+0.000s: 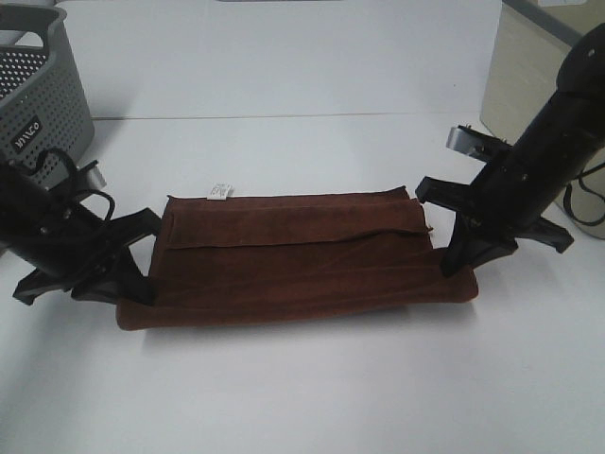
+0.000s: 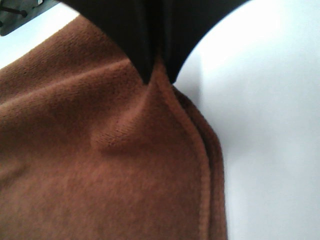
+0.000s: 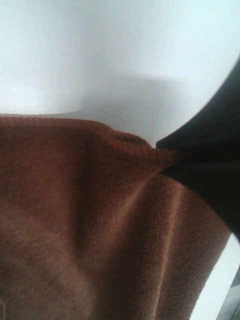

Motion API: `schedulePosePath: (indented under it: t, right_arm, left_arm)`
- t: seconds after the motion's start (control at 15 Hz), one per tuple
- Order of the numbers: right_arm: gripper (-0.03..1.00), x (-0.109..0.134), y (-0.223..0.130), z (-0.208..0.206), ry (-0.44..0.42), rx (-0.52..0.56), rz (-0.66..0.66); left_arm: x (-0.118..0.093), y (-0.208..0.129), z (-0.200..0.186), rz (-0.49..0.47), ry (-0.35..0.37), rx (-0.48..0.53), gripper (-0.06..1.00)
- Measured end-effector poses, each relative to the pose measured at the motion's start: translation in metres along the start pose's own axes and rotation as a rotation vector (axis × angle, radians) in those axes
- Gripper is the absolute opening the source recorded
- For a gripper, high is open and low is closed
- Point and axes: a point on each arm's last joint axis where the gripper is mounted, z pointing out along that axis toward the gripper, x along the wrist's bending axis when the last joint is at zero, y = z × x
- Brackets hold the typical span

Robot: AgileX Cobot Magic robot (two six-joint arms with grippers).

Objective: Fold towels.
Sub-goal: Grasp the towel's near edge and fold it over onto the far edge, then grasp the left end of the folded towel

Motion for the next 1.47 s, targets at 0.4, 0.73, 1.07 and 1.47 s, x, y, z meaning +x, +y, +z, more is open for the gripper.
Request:
schedulePosePath:
  t: [0.4,0.73,1.07,1.47]
  right_arm:
    - [0.00,0.016,0.046,-0.031,0.009,-0.150,-0.060]
    - [0.00,0.011,0.088,-0.014,-0.013,-0.197,-0.062]
    - [0.16,0.003,0.097,0.006,-0.024,-0.204,-0.045]
    - [0.74,0.008,0.095,-0.008,-0.014,-0.234,-0.053]
  left_arm:
    - [-0.035,0.054,-0.031,0.029,-0.037,-0.204,0.01]
    - [-0.026,0.084,-0.015,0.008,0.030,-0.316,0.01]
    - [-0.019,0.098,-0.001,-0.002,0.054,-0.352,0.19]
    - [-0.017,0.098,-0.001,0.033,0.078,-0.344,0.72]
